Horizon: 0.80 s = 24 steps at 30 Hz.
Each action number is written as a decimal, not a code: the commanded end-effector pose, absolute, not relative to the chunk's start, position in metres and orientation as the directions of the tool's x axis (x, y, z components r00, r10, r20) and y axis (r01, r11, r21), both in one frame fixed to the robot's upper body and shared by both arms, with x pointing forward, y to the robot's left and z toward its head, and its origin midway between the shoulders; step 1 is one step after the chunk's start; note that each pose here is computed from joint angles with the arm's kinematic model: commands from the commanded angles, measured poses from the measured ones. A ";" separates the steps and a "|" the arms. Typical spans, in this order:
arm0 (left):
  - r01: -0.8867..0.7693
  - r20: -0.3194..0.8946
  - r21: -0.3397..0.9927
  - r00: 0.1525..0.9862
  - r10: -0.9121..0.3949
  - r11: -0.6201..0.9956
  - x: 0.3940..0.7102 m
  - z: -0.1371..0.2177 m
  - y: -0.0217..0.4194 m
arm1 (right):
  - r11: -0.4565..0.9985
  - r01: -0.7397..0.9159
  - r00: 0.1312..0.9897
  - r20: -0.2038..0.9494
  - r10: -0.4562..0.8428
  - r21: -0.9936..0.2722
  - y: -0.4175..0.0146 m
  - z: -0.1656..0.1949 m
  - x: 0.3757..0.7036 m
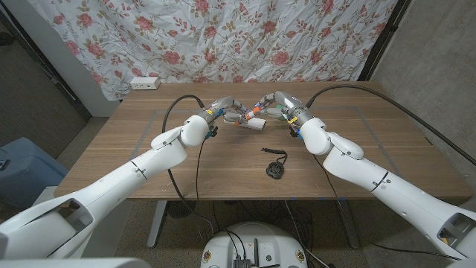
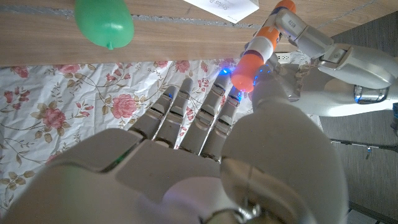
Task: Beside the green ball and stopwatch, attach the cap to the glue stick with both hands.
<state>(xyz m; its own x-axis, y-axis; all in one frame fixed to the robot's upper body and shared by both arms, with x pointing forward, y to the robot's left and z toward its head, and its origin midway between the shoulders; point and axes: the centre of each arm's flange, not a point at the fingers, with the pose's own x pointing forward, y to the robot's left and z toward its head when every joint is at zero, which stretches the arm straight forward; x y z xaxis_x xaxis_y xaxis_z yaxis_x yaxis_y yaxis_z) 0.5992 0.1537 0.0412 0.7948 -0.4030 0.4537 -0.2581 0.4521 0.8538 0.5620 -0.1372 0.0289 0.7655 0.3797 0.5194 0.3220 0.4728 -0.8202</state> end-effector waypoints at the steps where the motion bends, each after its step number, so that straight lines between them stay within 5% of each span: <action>1: -0.257 0.455 0.853 0.794 -0.404 0.454 0.600 0.042 0.154 | 0.474 0.319 0.769 0.516 0.377 -0.821 -0.137 0.028 0.565; 24: -0.256 0.456 0.852 0.793 -0.404 0.457 0.602 0.042 0.152 | 0.487 0.311 0.776 0.514 0.366 -0.816 -0.136 0.025 0.567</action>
<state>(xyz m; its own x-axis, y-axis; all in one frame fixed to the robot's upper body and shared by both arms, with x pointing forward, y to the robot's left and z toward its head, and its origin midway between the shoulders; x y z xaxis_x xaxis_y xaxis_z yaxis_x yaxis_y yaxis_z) 0.6014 0.1530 0.0422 0.7941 -0.4019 0.4560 -0.2580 0.4565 0.8515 0.5657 -0.1366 0.0271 0.7724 0.3707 0.5156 0.3151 0.4812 -0.8180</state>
